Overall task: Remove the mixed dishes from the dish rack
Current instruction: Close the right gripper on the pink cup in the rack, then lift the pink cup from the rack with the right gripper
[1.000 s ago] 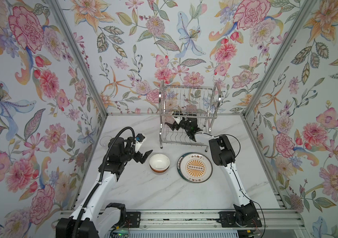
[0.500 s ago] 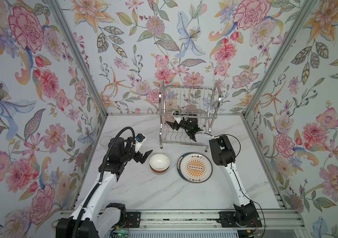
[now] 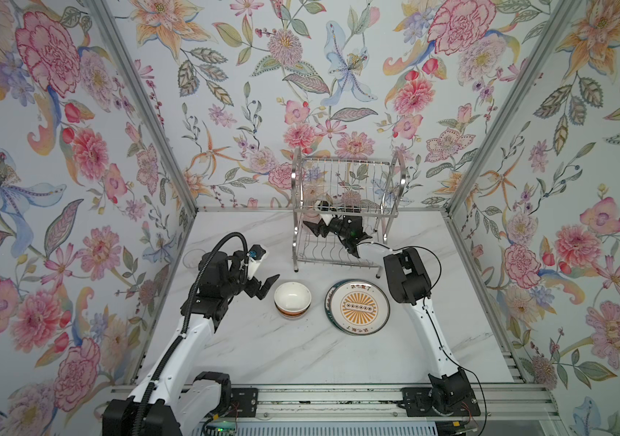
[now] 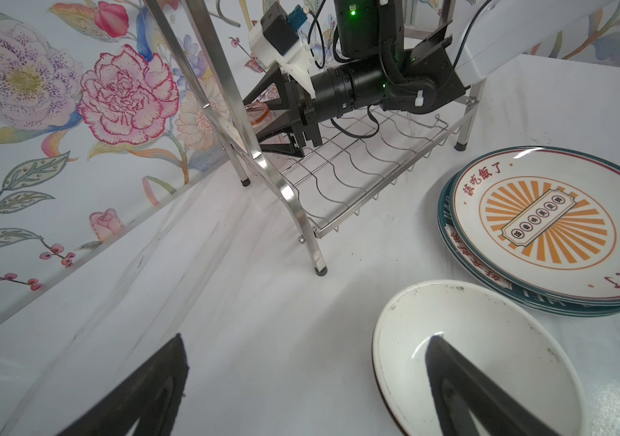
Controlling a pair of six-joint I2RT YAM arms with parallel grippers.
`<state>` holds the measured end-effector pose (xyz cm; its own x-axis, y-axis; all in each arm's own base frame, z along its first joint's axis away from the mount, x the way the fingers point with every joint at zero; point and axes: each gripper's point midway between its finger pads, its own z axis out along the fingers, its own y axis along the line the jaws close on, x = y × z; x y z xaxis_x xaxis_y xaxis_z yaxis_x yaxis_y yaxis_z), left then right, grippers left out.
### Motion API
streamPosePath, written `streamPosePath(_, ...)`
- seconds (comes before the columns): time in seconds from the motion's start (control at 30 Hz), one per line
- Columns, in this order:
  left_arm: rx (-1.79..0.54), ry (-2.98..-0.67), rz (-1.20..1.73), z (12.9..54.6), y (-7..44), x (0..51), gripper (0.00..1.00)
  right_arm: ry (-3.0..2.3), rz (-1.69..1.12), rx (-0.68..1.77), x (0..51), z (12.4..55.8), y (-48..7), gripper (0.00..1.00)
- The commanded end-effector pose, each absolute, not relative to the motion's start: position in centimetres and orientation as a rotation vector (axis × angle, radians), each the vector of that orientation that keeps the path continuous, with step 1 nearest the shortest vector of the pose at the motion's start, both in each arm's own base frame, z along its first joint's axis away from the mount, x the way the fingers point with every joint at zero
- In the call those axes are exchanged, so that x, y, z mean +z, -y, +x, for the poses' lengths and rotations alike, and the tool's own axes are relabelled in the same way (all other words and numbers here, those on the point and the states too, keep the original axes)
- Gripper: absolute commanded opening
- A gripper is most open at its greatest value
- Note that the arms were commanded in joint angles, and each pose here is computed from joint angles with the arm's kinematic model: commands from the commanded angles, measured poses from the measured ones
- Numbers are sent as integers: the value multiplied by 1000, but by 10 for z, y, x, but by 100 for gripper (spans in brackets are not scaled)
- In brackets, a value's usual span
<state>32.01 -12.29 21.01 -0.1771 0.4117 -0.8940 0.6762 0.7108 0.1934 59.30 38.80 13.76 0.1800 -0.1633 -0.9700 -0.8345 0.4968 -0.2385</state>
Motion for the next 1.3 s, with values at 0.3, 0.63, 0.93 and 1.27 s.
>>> streamPosePath(0.3,-303,-1782,844,317,127,225,99,-1358,-942,690,135,585,-384,59)
streamPosePath(0.63,-293,-1750,841,315,130,240,99,-1314,-905,684,151,564,-376,46)
streamPosePath(0.93,-291,-1724,837,313,134,250,99,-1239,-856,706,186,546,-367,39)
streamPosePath(1.27,-300,-1704,837,312,138,251,99,-1192,-807,740,221,525,-356,33)
